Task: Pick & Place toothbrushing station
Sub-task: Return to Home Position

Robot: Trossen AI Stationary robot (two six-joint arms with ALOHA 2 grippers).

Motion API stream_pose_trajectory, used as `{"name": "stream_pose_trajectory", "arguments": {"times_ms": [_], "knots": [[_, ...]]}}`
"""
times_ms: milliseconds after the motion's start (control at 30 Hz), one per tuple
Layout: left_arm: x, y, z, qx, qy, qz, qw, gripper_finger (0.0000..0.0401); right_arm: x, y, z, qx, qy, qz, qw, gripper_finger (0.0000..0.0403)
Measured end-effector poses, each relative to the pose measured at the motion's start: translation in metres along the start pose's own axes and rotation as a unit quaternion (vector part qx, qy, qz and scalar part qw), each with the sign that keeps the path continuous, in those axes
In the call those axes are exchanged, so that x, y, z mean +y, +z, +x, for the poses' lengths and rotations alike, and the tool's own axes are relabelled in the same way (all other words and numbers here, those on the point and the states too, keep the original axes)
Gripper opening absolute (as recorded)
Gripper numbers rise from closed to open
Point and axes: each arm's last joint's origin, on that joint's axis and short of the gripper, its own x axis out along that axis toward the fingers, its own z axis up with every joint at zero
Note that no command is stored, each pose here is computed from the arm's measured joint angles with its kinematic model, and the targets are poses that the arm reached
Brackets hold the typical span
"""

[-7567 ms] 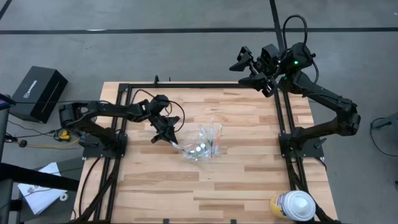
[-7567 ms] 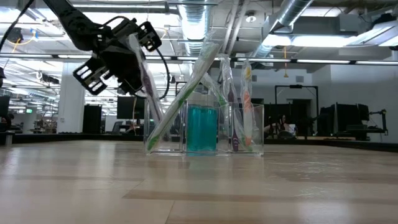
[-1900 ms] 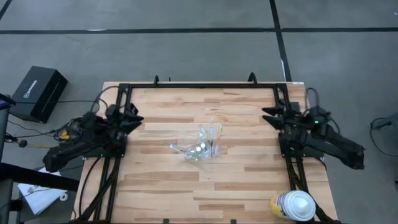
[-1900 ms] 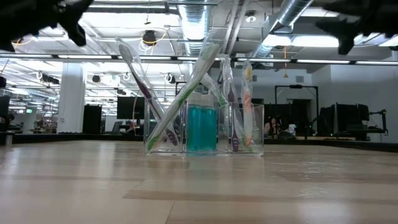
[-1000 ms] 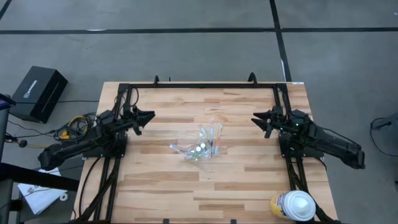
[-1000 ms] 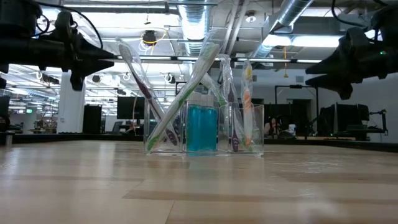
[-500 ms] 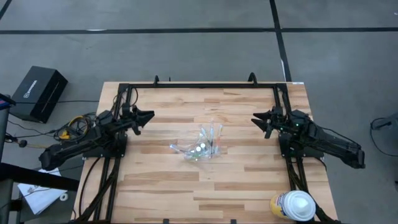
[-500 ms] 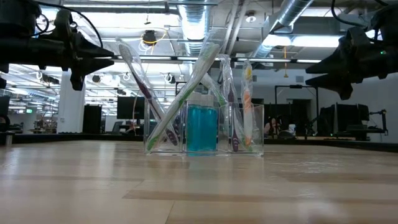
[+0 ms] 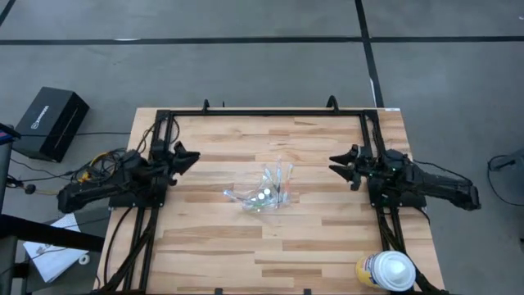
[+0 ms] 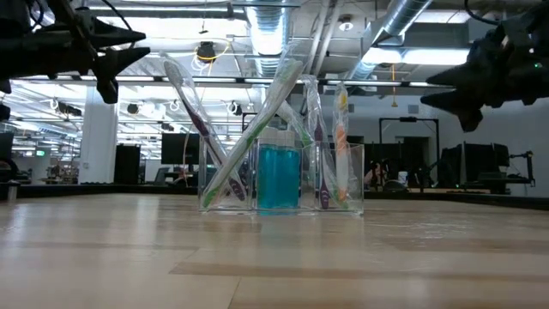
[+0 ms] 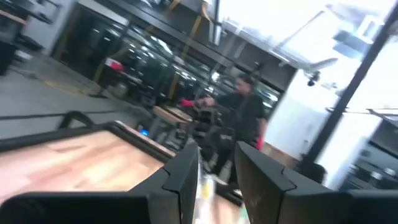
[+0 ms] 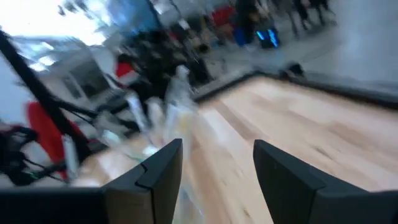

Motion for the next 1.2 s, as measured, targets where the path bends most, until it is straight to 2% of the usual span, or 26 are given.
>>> {"name": "stream_pose_trajectory", "arguments": {"times_ms": [67,233,1200], "knots": [[-0.003,-0.0015,0.0001,0.008,-0.015,-0.005,1.0,0.0102,0.0017,-0.0029,0.0024,-0.025,0.026,-0.001,0.999,0.0187],[-0.0069,-0.0035,0.0,0.018,-0.035,-0.011,0.999,0.0102,0.0064,-0.0038,0.0023,-0.022,0.051,-0.001,0.998,0.019],[-0.0073,-0.0017,-0.0001,0.009,-0.037,-0.01,0.999,0.0102,0.0018,-0.0027,0.0026,-0.028,0.027,-0.001,0.999,0.0189]]}}
